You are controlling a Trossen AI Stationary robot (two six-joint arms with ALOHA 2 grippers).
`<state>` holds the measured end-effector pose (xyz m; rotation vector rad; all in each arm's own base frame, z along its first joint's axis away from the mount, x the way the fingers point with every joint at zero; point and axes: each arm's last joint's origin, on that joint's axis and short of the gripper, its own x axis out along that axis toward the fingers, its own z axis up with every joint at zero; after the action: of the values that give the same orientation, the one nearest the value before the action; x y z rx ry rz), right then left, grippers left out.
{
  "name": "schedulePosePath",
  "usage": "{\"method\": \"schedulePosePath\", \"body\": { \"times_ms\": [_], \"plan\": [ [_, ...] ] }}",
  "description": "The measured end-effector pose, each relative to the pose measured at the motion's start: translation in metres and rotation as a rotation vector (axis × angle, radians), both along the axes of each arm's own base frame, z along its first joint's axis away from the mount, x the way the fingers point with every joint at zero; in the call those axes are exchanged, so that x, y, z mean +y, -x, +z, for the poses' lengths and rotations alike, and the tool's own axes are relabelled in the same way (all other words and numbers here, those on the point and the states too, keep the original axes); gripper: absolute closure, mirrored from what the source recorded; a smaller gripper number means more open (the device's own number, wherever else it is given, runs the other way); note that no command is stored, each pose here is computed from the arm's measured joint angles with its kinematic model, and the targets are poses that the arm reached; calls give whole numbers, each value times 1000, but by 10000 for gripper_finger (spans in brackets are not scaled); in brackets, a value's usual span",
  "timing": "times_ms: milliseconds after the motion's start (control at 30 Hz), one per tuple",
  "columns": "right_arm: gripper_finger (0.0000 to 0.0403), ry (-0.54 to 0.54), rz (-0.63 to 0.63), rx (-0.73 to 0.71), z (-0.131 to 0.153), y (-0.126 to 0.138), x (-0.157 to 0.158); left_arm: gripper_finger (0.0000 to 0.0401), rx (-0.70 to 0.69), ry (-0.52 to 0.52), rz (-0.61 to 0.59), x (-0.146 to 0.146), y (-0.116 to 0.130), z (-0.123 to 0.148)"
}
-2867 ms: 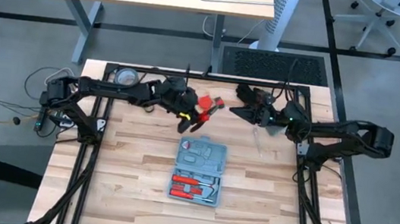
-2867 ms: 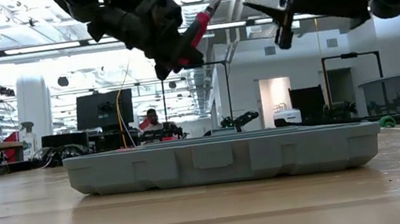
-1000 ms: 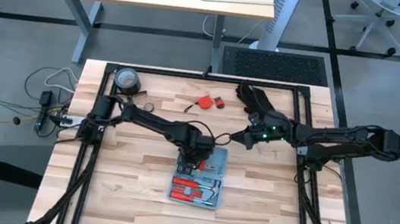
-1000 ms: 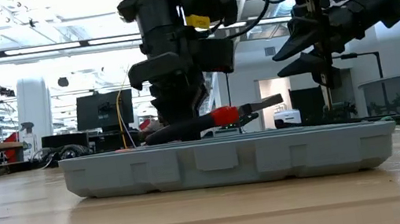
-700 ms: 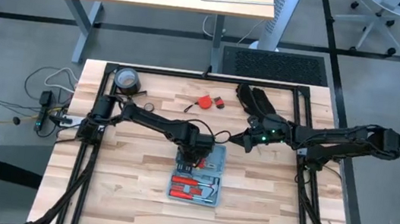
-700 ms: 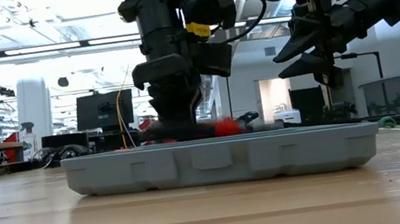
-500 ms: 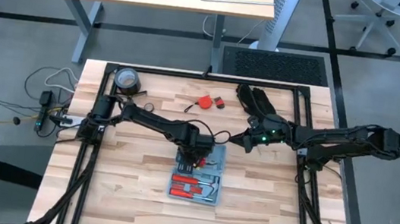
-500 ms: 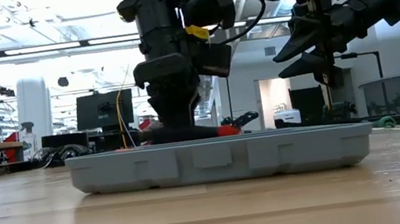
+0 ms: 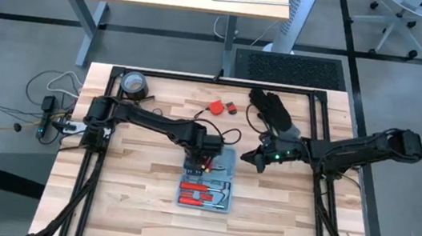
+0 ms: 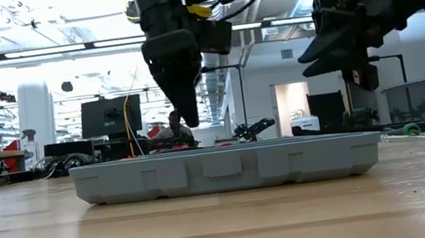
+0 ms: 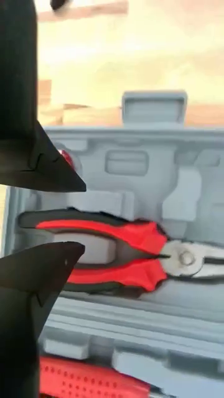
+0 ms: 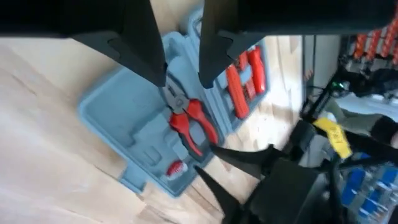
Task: Prefit tool cases
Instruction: Put the orange pliers into the gray toolbox
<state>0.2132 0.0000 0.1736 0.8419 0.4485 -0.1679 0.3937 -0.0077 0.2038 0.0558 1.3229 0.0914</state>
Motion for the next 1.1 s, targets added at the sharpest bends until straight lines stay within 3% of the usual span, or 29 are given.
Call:
{"method": "schedulePosePath", "body": {
  "times_ms": [100, 233, 400, 767, 933, 1100],
  "plan": [
    [328, 1, 0, 4, 1, -1, 8, 272, -21, 10, 42, 1, 4, 6],
    [390, 26, 29, 80, 1, -7, 18, 272, -179, 63, 87, -2, 10, 8],
    [396, 59, 80, 132, -3, -30, 28, 272, -347, 199, 175, -1, 30, 11],
    [401, 104, 275, 194, -13, -101, 33, 272, -768, 347, 412, 4, 86, 27],
    [401, 118, 309, 175, -7, -120, 23, 272, -784, 360, 496, 6, 109, 21],
    [402, 119, 306, 205, -14, -127, 13, 272, -775, 367, 516, 6, 115, 15]
  ]
}}
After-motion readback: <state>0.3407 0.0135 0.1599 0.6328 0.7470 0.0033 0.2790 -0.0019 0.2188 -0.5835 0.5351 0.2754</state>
